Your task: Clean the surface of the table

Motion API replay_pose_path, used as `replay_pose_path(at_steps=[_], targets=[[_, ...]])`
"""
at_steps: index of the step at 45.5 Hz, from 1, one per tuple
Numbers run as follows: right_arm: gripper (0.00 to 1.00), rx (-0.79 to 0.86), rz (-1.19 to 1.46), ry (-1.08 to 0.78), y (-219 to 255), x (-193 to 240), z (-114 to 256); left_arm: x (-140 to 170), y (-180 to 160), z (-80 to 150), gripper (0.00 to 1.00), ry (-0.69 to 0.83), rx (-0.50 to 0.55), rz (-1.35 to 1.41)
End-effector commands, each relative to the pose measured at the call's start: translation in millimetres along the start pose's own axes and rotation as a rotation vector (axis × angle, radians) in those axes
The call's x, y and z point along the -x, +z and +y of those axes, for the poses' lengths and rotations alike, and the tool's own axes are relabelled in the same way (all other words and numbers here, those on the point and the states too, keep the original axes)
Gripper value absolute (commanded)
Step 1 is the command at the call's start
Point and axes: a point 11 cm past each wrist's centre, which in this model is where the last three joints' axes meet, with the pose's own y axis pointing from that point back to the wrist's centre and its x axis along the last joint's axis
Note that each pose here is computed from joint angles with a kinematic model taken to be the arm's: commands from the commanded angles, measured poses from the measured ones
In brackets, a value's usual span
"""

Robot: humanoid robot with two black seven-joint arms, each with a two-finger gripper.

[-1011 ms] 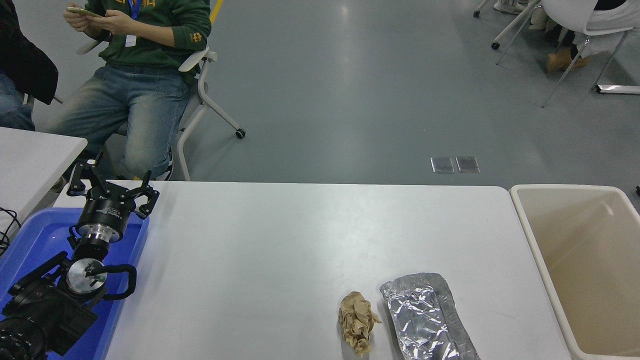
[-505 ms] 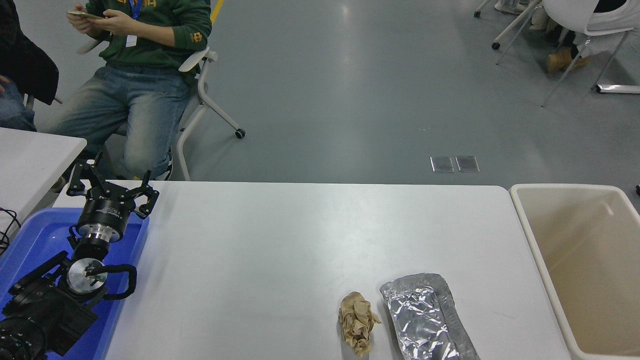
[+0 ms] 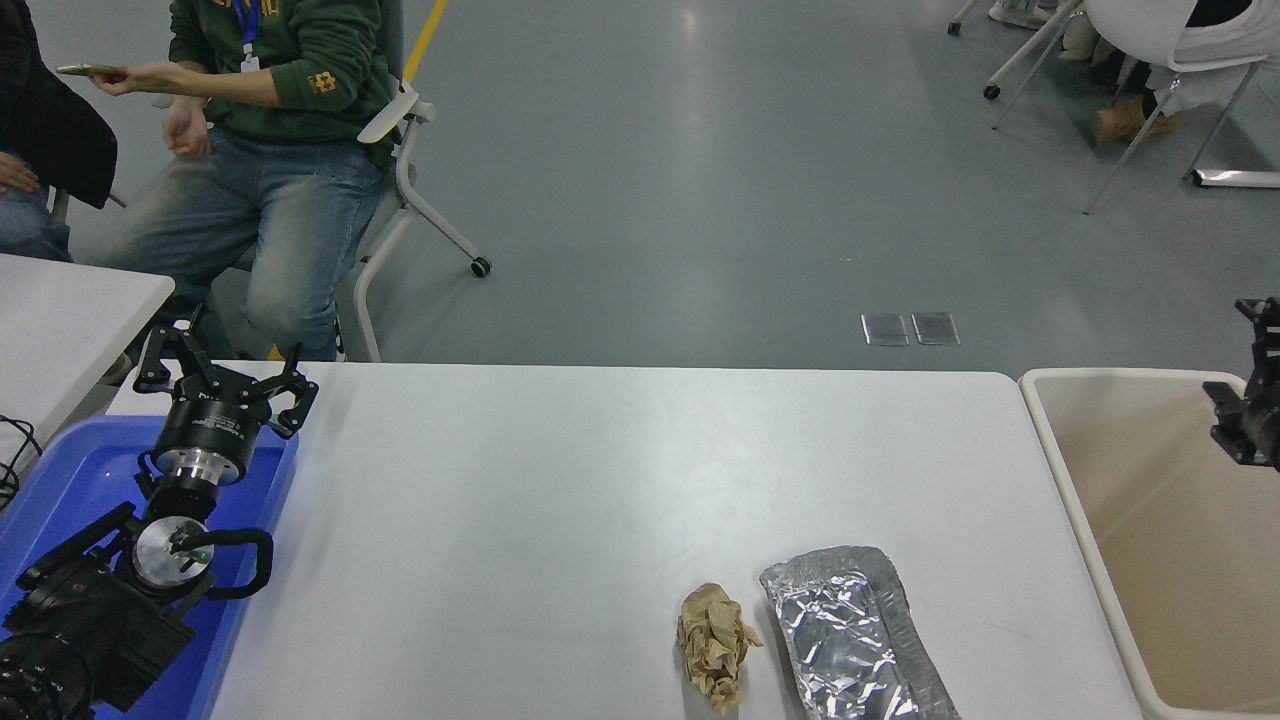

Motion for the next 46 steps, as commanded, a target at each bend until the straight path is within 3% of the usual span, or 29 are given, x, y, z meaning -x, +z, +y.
replay_pose_path(at_steps=[1, 14, 31, 46], targets=[[1.0, -0.035, -0.281, -0.102, 18, 43, 4, 0, 0, 0, 1.0, 0.0, 0.0, 0.0], [1.0, -0.082, -0.415, -0.179, 47, 103, 10, 0, 0, 0, 1.0, 0.0, 0.0, 0.0], [1.0, -0.172, -0.461, -0.146, 49, 113, 7, 0, 0, 0, 1.0, 0.0, 0.0, 0.0], [1.0, -0.187, -0.497, -0.235, 41, 143, 4, 0, 0, 0, 1.0, -0.001, 0.001, 0.0]])
